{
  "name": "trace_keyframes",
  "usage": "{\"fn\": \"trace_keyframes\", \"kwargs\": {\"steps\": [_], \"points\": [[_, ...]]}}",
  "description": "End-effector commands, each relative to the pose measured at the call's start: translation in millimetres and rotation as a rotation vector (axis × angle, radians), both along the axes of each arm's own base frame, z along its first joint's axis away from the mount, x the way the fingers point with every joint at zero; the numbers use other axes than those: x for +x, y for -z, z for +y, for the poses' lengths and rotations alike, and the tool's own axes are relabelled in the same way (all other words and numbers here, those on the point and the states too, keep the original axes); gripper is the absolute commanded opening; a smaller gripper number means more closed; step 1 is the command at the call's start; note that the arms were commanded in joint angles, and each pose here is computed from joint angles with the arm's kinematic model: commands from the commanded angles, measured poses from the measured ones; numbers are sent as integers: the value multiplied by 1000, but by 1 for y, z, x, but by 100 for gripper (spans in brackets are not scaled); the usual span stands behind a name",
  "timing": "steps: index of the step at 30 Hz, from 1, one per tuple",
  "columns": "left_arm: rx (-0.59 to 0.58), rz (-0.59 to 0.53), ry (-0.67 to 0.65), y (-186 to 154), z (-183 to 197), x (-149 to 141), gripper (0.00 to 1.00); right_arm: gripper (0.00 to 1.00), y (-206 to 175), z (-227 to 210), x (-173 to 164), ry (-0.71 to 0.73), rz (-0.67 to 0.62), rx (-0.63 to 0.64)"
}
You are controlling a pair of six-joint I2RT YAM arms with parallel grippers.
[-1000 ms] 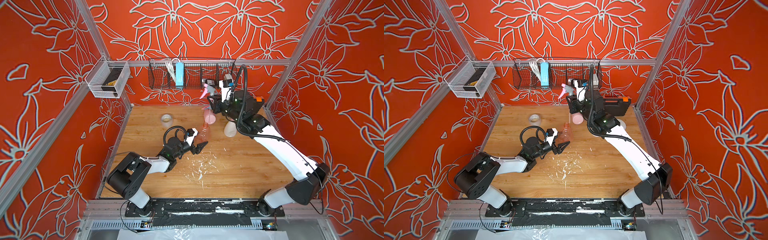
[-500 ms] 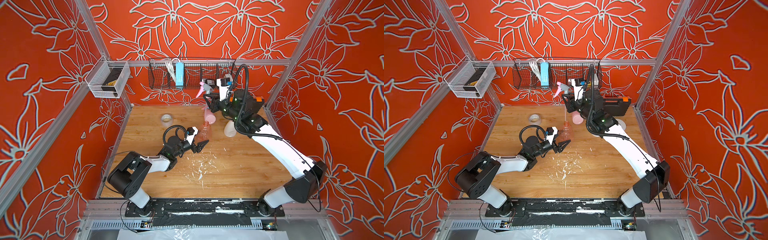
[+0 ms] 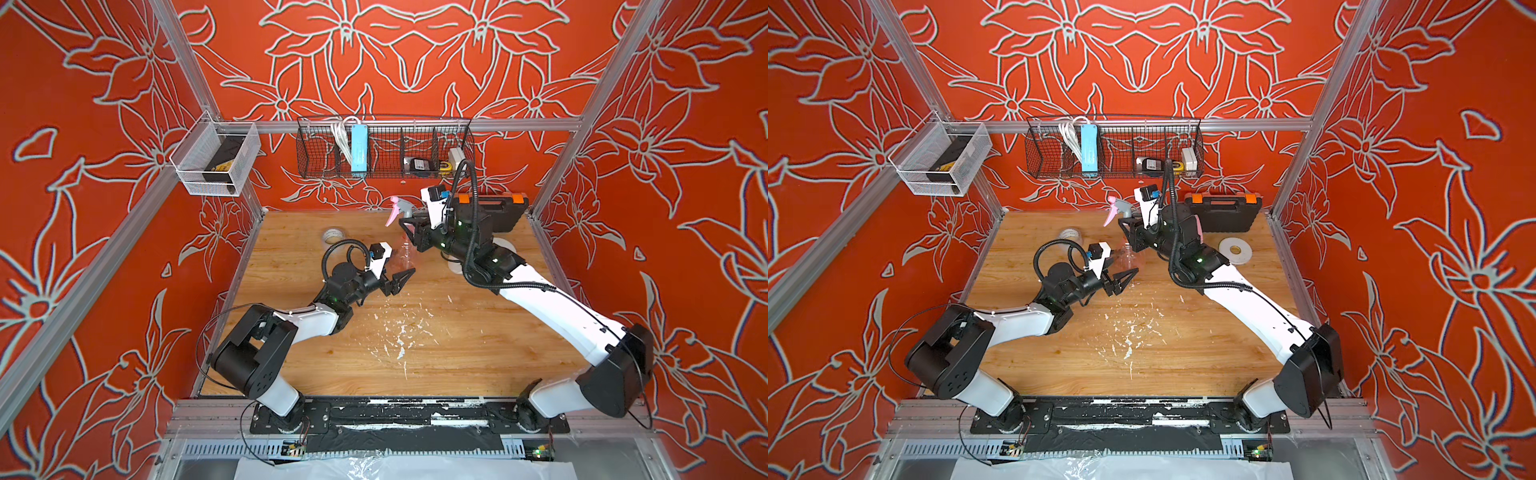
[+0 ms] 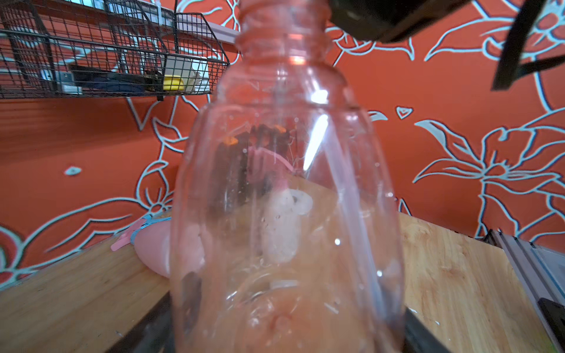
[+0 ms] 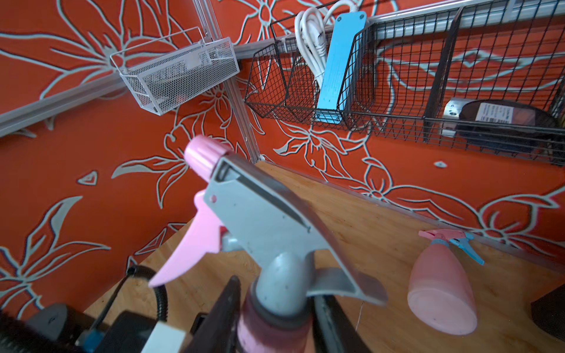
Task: Attach spray nozzles to spray bottles
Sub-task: Insert the spray nozzle into the spray bottle.
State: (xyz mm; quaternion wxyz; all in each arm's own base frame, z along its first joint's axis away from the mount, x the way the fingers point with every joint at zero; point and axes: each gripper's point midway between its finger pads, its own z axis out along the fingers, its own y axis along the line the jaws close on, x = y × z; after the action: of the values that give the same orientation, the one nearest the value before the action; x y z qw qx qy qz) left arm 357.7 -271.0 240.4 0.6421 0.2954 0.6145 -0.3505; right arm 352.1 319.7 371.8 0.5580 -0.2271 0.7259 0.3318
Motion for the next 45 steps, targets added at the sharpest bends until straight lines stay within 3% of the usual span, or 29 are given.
{"fn": "trace_keyframes", "kwargs": {"steps": [1,4,9,17,28,34,45], "points": [[-22,-71,1,-29,5,0,54,62,-17,-6,-15,-12,-55,6],[6,-90,-12,-28,8,2,54,79,-12,-16,-21,-1,-41,-50],[43,-108,1,-22,8,-4,54,95,-27,-29,-26,-69,-14,-147],[58,-109,35,-23,6,-11,54,96,-35,-12,-8,-236,135,-141],[71,-102,28,-21,8,-12,54,50,-21,4,-2,-298,226,-132],[66,-85,34,-18,7,-10,54,13,-24,1,-9,-290,192,-125],[29,-63,104,-33,4,-16,54,0,-15,-5,-24,-283,90,-193]]}}
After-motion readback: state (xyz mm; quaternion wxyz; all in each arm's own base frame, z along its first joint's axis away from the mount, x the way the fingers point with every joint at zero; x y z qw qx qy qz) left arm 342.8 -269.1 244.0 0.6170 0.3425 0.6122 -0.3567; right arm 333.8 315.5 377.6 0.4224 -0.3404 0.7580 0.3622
